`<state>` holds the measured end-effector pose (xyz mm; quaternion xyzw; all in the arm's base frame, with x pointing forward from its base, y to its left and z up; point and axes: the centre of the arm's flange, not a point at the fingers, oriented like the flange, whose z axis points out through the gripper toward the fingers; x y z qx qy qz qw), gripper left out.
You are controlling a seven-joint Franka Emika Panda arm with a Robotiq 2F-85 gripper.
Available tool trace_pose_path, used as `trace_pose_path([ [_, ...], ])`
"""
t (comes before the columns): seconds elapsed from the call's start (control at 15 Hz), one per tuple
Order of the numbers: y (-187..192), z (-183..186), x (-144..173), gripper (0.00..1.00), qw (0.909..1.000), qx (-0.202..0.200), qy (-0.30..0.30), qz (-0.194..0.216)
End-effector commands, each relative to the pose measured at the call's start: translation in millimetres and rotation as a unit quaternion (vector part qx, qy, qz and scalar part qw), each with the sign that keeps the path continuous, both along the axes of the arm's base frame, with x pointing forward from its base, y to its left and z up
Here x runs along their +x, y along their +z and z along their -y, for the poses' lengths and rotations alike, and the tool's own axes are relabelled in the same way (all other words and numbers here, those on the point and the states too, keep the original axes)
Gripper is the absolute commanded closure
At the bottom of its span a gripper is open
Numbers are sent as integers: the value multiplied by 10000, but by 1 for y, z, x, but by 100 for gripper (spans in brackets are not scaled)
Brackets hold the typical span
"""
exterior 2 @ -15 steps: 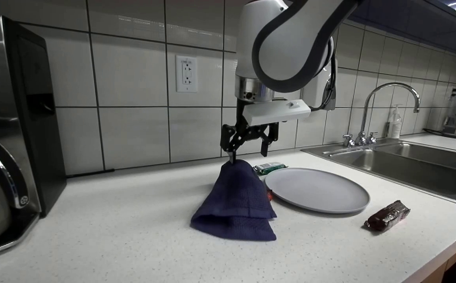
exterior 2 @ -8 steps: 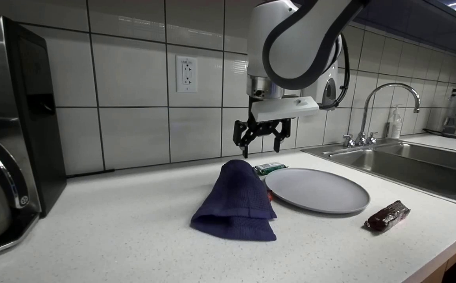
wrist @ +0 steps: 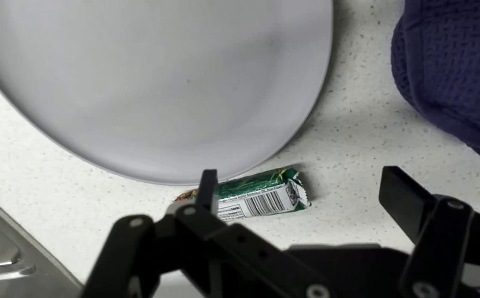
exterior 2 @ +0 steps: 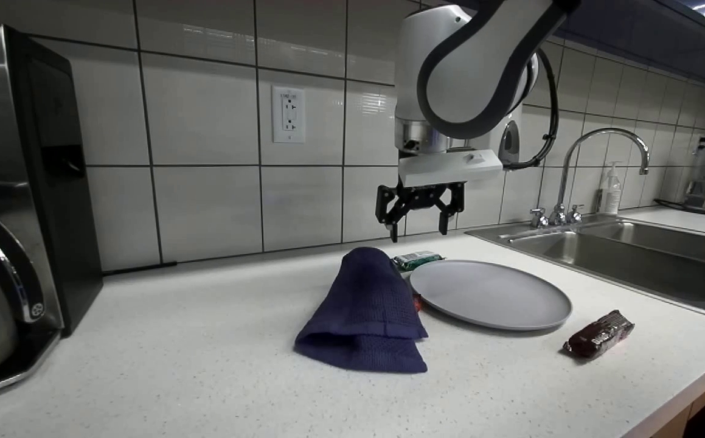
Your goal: Move the towel to the counter, then place the snacks onto it
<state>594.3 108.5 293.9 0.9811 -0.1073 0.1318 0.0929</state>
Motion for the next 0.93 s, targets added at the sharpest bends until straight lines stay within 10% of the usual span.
trace_pose_path([
  [0.0,6,12,-11,0,9997,-106,-229,-48],
  [0.87,6,46,-7,0,9919,-110,-1259,-152],
])
